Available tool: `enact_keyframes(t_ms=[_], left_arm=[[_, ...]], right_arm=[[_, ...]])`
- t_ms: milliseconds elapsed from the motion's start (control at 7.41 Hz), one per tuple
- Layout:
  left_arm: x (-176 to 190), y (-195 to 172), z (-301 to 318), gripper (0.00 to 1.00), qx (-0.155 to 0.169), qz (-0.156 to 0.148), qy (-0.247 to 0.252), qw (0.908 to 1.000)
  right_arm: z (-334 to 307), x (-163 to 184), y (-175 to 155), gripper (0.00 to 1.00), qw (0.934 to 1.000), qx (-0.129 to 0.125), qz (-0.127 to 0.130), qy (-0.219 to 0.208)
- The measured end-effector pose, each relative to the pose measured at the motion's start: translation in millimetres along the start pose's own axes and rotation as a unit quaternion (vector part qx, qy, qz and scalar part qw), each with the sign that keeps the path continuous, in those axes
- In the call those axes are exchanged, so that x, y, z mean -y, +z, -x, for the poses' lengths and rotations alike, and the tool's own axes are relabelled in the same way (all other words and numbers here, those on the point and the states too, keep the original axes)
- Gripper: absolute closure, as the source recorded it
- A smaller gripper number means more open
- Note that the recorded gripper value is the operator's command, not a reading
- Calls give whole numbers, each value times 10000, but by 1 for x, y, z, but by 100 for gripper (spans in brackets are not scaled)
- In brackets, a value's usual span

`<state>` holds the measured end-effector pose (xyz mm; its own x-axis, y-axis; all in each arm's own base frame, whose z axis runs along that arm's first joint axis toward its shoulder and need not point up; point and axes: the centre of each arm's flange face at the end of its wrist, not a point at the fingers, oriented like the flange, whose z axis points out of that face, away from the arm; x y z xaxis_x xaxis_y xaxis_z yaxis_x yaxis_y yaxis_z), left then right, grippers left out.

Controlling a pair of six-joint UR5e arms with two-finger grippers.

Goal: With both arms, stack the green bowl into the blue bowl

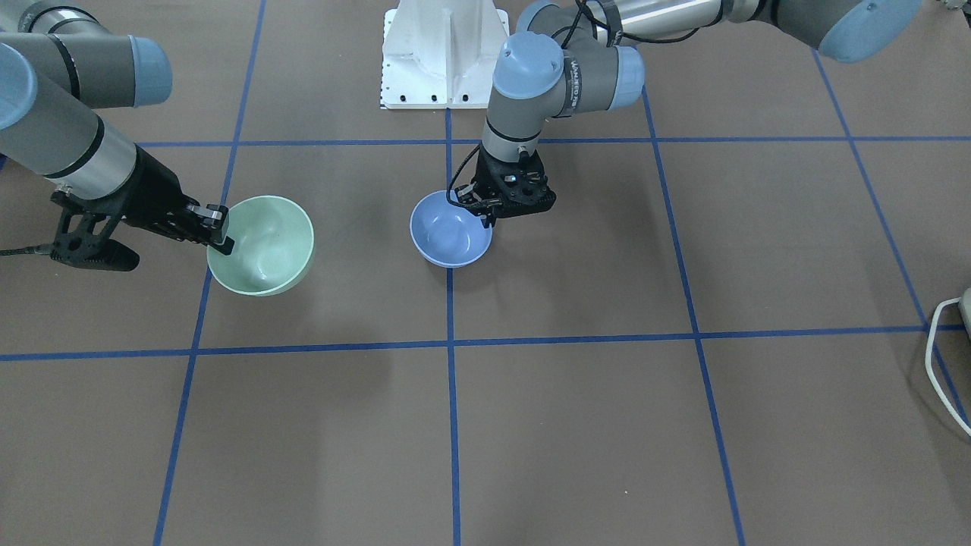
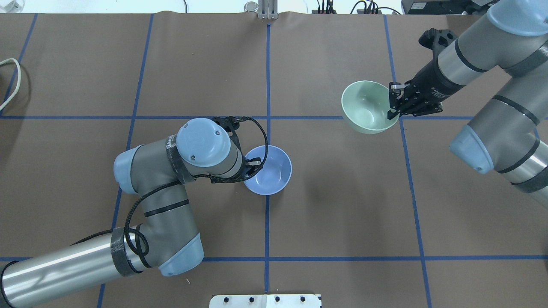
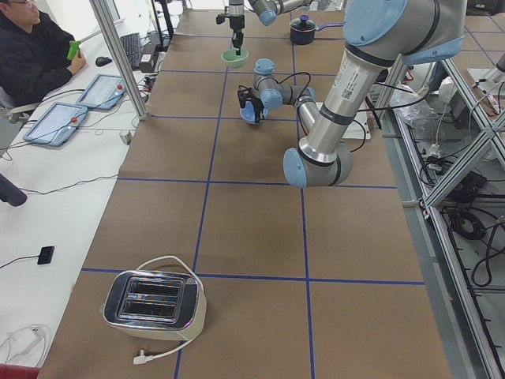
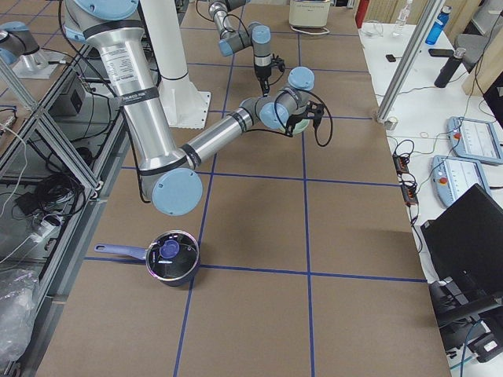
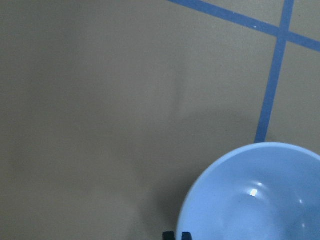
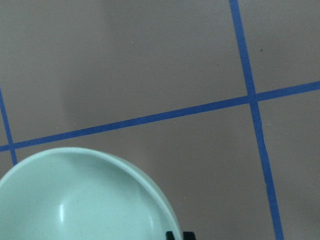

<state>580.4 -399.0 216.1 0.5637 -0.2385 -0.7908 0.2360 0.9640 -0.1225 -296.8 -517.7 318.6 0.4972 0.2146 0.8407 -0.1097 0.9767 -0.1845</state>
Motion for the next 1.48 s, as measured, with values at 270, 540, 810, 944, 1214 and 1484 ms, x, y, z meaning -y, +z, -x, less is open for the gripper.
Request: enact_keyframes(t_ms=[270, 540, 810, 944, 1214, 1484], left_arm=[[-2, -9, 4, 12, -65, 10, 102, 9999], [19, -52, 28, 3, -256, 10, 532, 9983], [76, -93, 85, 3, -296, 129, 846, 9959], [105, -106, 124, 3, -232, 108, 1077, 9939], [150, -121, 210, 3, -69, 11, 1540, 9880], [170, -131, 298, 3, -132, -21, 1733, 9848]], right_arm=[[17, -7, 6, 100, 10000, 6, -55, 31], [49, -24, 23, 100, 9999, 2, -110, 130], [101, -60, 53, 100, 9994, 7, -201, 273], [127, -80, 67, 100, 9991, -38, -267, 336], [175, -122, 88, 100, 9982, -146, -389, 440], [198, -157, 112, 100, 9977, -213, -477, 438]])
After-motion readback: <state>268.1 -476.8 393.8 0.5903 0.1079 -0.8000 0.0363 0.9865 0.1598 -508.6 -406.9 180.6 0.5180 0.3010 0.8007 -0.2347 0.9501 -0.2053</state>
